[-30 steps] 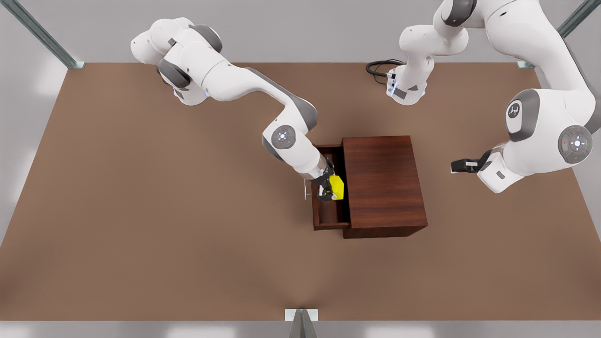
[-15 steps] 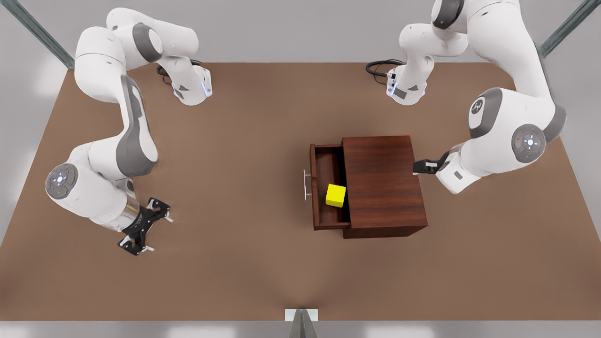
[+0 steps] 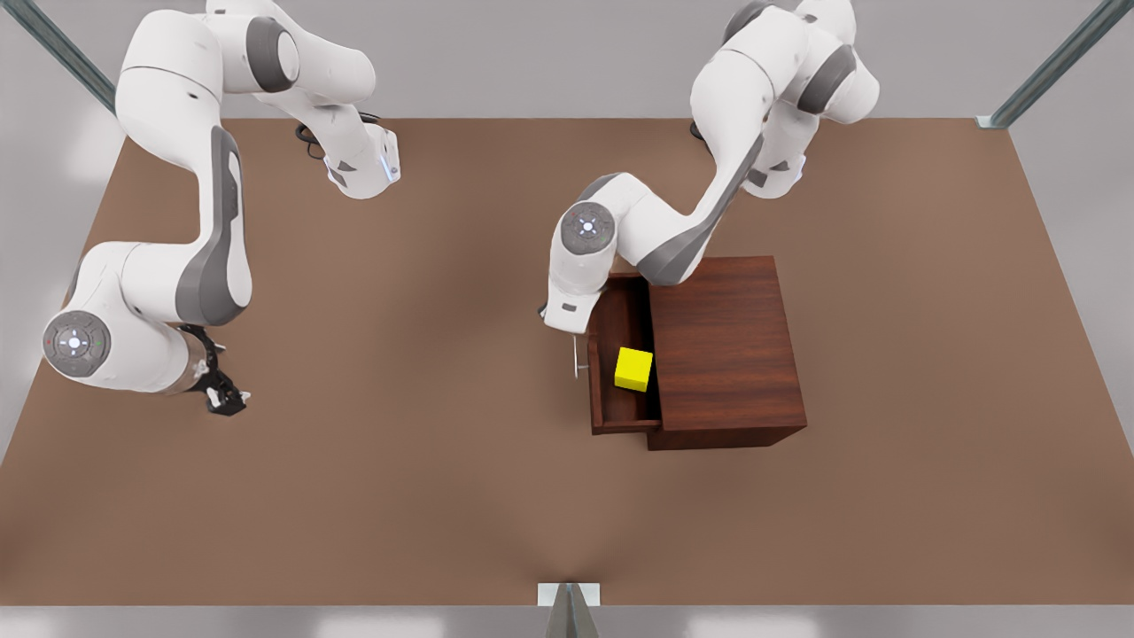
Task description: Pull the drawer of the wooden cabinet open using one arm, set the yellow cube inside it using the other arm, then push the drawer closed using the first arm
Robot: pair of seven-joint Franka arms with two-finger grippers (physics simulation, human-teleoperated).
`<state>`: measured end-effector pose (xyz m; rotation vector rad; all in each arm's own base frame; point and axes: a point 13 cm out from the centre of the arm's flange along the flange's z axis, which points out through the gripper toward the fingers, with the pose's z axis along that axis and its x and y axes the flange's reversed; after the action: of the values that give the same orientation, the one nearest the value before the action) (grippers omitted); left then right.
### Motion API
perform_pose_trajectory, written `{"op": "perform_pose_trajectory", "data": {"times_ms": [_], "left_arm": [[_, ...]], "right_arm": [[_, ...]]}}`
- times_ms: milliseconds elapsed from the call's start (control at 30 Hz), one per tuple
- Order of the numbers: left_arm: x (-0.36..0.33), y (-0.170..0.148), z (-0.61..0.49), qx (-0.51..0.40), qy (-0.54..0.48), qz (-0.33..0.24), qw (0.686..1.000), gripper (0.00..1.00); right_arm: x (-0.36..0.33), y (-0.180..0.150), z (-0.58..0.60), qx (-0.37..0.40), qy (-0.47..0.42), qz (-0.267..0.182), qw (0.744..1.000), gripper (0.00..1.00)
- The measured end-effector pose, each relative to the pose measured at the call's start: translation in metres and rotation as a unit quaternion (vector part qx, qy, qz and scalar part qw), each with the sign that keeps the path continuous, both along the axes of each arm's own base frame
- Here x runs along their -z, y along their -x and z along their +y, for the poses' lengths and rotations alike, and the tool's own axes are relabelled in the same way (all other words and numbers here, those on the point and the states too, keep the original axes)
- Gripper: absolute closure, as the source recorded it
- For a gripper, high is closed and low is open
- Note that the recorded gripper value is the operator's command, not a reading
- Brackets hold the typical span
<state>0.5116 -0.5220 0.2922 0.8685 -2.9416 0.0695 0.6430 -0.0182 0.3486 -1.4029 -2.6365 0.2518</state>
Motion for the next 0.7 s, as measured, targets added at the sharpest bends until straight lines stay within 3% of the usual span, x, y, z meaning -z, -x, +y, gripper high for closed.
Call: {"op": "perform_pose_trajectory", "data": {"times_ms": [133,400,700], "left_arm": [[0.044,0.004,-0.043,-0.101,-0.002,-0.038,0.994,1.0],[0.085,-0.029,-0.032,-0.298,-0.005,-0.069,0.952,1.0],[0.114,-0.031,0.006,-0.411,-0.054,-0.083,0.906,1.0]], "right_arm": [[0.003,0.01,-0.003,-0.085,-0.021,0.028,0.996,0.0],[0.008,0.018,0.002,-0.21,-0.058,0.055,0.974,0.0],[0.009,0.019,0.006,-0.296,-0.087,0.062,0.949,0.0]]}}
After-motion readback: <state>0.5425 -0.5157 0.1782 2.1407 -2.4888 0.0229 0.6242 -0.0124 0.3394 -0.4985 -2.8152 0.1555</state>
